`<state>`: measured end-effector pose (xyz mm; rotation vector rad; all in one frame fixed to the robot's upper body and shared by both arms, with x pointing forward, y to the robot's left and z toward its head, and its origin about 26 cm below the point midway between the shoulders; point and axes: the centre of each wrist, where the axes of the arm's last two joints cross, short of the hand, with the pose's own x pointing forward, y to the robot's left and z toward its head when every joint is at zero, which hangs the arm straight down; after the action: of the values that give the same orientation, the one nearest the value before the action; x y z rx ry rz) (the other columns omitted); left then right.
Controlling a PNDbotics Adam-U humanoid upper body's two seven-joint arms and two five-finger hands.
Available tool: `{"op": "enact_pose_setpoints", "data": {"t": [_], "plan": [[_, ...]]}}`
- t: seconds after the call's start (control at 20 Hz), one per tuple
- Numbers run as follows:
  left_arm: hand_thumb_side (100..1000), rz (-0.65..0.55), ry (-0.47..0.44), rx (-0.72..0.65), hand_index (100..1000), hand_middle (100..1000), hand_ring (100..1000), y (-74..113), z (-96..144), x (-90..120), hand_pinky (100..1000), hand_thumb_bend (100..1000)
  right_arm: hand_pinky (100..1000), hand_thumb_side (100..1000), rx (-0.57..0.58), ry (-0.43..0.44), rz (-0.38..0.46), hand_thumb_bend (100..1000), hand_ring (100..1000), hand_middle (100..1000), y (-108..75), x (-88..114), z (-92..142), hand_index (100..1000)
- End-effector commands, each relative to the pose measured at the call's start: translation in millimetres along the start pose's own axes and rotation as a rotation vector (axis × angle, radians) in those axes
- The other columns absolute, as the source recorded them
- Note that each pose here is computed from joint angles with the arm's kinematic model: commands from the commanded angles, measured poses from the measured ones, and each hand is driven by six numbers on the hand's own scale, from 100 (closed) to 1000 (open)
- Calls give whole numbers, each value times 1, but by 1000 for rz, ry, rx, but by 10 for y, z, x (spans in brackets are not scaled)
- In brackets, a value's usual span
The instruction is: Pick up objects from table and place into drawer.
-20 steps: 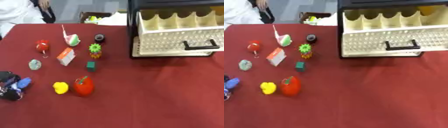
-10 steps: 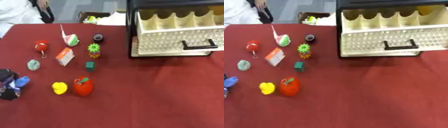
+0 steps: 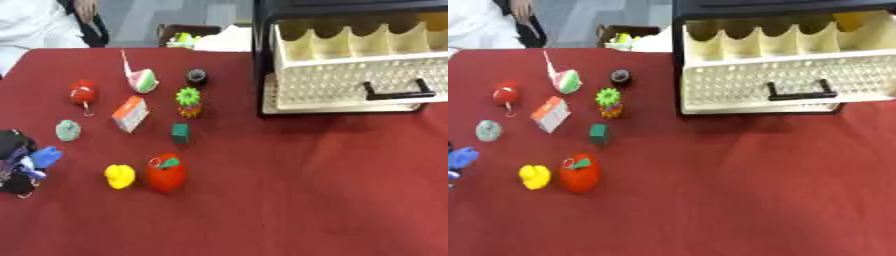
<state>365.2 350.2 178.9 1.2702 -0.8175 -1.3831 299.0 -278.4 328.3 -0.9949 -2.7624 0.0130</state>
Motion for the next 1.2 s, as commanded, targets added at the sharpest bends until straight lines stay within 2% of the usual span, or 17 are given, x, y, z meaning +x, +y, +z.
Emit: {"op": "enact_pose_setpoints", "data": {"t": [0.05,0.55,0.9,1.2], "plan": [[294,15,8,68,581,354,318,203,64,-85,100,100,533,505,-5,-21,7,100,606,591,-34,26,-64,737],[275,76,-89,200,533,272,240,603,290,115,100,100,533,503,-8,-23,7,100,607,591,-37,27,-69,737],[274,118,-161,282,522,255,224,905,469,239,100,100,533,502,-8,-23,8,100,607,591,-36,30,-76,737],[274,116,-251,351,519,248,217,1239,591,408,100,100,533,500,-3,-24,8,100,607,590,-32,38,-85,737]]}}
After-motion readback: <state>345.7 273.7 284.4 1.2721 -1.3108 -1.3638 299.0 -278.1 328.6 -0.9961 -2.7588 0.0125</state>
